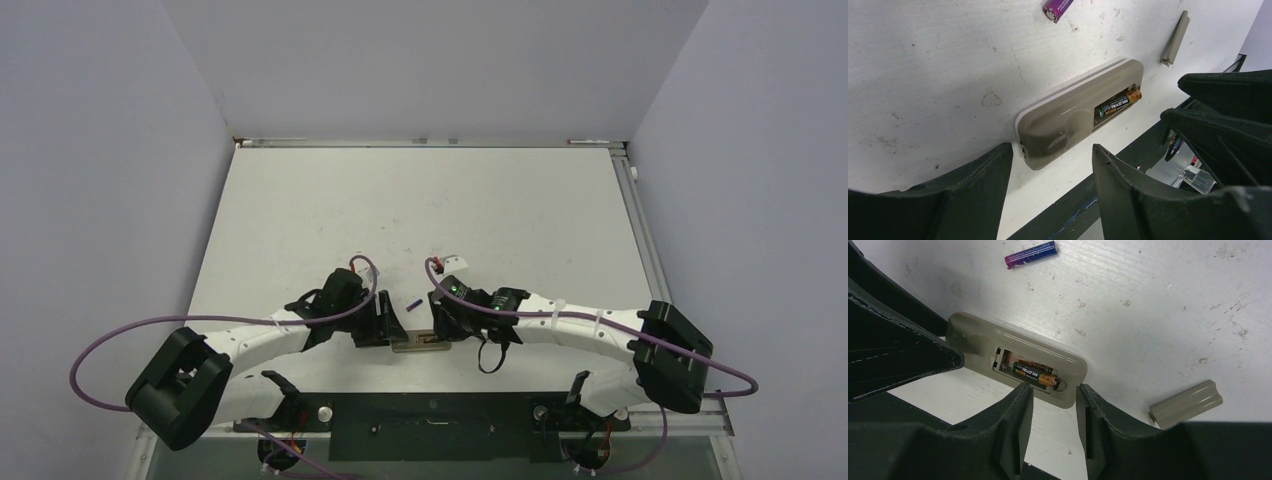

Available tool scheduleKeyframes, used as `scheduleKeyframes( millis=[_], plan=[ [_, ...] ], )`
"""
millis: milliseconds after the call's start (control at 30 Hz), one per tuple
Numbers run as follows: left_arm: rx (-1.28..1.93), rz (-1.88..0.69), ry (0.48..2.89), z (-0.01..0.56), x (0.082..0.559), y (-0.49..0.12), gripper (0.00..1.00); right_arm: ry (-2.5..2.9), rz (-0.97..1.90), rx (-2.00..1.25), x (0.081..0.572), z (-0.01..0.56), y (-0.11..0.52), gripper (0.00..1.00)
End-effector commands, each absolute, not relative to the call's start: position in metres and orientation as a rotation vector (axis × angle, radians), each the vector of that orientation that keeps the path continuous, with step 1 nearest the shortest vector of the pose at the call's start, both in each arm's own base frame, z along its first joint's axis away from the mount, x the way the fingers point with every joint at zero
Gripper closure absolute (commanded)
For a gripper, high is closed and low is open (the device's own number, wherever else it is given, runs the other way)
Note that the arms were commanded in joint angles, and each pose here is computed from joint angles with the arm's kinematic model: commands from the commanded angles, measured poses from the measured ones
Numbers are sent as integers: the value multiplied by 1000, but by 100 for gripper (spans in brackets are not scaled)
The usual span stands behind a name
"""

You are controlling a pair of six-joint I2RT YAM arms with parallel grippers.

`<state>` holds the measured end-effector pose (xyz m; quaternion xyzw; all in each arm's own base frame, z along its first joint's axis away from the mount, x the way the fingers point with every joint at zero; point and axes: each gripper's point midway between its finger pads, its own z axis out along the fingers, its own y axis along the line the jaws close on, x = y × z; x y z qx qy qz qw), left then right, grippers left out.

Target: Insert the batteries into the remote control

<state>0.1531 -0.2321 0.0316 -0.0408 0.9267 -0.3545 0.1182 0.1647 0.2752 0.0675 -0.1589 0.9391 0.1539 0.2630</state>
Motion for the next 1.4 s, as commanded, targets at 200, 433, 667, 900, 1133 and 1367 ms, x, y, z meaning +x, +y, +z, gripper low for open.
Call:
scheduleKeyframes(
  millis=[200, 433, 667, 900, 1133, 1367],
  plan=[
    [-107, -1046, 2704, 33, 157, -239, 50, 2573, 458, -396, 164, 57, 287, 64],
    [-108, -1041, 2715, 30, 155, -239, 54, 2602, 470, -413, 159, 51, 291, 67],
    [-110, -1041, 2719, 28, 154, -239, 57, 2609, 495, -421, 157, 49, 296, 71],
    [-108, -1043, 2721, 28, 153, -239, 58, 2611, 494, -437, 155, 47, 299, 74],
    [-110, -1045, 2719, 28, 153, -239, 58, 2620, 483, -466, 151, 44, 299, 77],
    [-111, -1047, 2716, 29, 154, -240, 58, 2625, 481, -503, 147, 43, 302, 79]
  ],
)
